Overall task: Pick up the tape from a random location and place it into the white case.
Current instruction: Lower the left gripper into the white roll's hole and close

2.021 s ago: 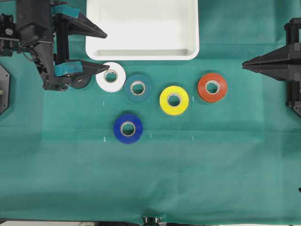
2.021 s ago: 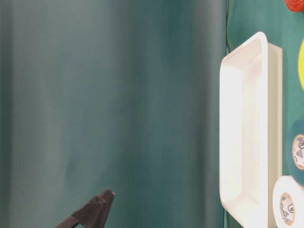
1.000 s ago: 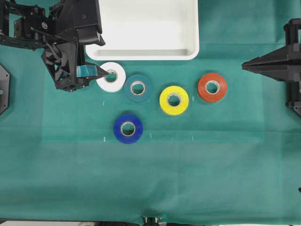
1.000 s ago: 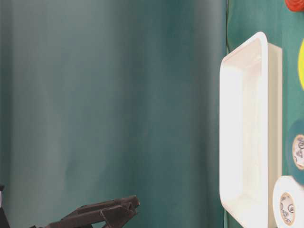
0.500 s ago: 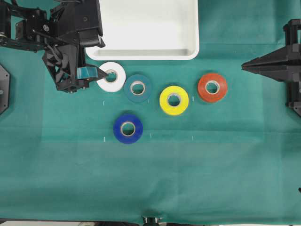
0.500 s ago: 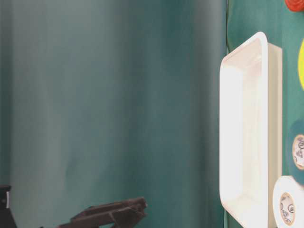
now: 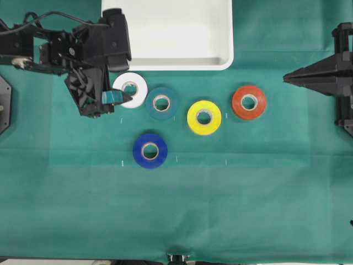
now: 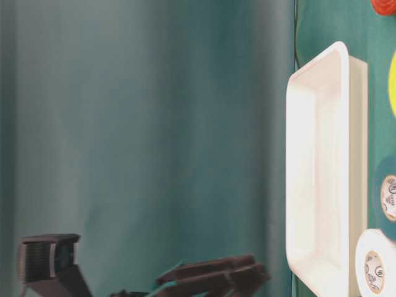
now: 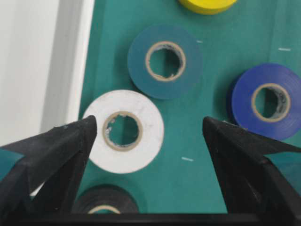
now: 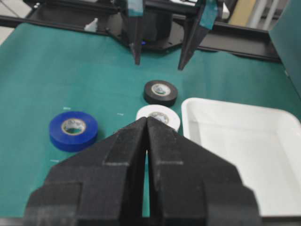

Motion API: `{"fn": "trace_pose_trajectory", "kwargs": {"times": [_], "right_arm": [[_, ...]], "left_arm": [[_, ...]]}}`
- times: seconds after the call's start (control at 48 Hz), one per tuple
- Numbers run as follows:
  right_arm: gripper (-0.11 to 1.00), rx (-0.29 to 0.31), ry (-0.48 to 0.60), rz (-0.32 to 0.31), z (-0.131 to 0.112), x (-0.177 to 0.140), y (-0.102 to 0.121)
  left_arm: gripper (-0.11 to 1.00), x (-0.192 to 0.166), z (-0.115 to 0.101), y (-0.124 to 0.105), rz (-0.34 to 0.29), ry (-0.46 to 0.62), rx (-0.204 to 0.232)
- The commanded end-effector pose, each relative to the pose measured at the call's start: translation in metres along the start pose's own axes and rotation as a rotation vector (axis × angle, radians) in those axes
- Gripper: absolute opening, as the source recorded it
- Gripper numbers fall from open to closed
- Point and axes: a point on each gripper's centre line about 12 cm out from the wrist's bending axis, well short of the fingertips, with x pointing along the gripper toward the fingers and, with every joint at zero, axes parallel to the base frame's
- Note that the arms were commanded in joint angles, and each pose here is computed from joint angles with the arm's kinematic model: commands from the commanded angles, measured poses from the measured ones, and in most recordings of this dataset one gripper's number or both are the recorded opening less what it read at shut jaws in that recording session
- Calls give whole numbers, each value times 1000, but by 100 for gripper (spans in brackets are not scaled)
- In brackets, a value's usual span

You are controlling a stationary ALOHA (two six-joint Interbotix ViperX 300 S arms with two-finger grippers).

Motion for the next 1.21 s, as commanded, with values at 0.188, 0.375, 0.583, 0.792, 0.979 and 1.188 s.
{"fn": "trace_pose_trajectory", "kwargs": {"times": [0.188, 0.375, 0.583, 0.792, 0.979, 1.188], "right_arm": [[0, 0, -17, 0, 10, 2, 0], [0, -1, -9, -1, 9, 2, 0], [0, -5, -6, 0, 8, 2, 0], [0, -6, 0, -4, 8, 2, -1], [0, -5, 1, -9, 7, 2, -2], [0, -5, 6, -9, 6, 3, -2]], "left_arm": [[99, 33, -13, 0, 1, 20, 0], [99, 46, -17, 0, 0, 11, 1], [99, 53, -25, 1, 0, 3, 1], [99, 63, -36, 2, 3, 34, -22], [99, 74, -45, 3, 6, 61, -24], [99, 80, -48, 3, 6, 58, -24]]}}
